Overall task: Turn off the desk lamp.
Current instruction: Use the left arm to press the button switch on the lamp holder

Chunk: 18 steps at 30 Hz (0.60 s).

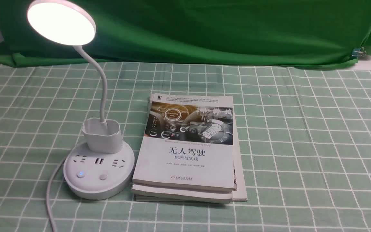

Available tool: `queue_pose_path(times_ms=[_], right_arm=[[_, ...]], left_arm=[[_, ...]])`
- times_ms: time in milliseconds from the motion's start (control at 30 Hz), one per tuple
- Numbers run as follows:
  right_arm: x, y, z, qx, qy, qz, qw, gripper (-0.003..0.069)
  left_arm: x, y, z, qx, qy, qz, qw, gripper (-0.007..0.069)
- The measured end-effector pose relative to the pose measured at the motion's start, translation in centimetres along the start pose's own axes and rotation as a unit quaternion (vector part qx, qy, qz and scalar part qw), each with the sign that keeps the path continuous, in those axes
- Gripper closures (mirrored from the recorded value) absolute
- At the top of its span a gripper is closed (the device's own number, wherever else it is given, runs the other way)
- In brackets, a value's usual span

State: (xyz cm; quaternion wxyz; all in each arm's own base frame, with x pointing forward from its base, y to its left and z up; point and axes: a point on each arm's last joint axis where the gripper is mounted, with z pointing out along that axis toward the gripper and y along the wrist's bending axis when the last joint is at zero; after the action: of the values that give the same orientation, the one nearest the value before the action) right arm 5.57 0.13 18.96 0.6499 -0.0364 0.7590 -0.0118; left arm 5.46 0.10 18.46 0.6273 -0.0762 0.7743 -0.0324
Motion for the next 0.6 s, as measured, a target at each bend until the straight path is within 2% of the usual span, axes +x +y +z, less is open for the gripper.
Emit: queue_pose_path(times_ms=[600], right_arm=[[0.0, 0.0, 0.0, 0.0, 0.0, 0.0, 1.0, 0.0417]], left_arm=[[-0.04, -0.01, 0.0, 0.001, -0.002, -0.002, 1.0, 0.0625]])
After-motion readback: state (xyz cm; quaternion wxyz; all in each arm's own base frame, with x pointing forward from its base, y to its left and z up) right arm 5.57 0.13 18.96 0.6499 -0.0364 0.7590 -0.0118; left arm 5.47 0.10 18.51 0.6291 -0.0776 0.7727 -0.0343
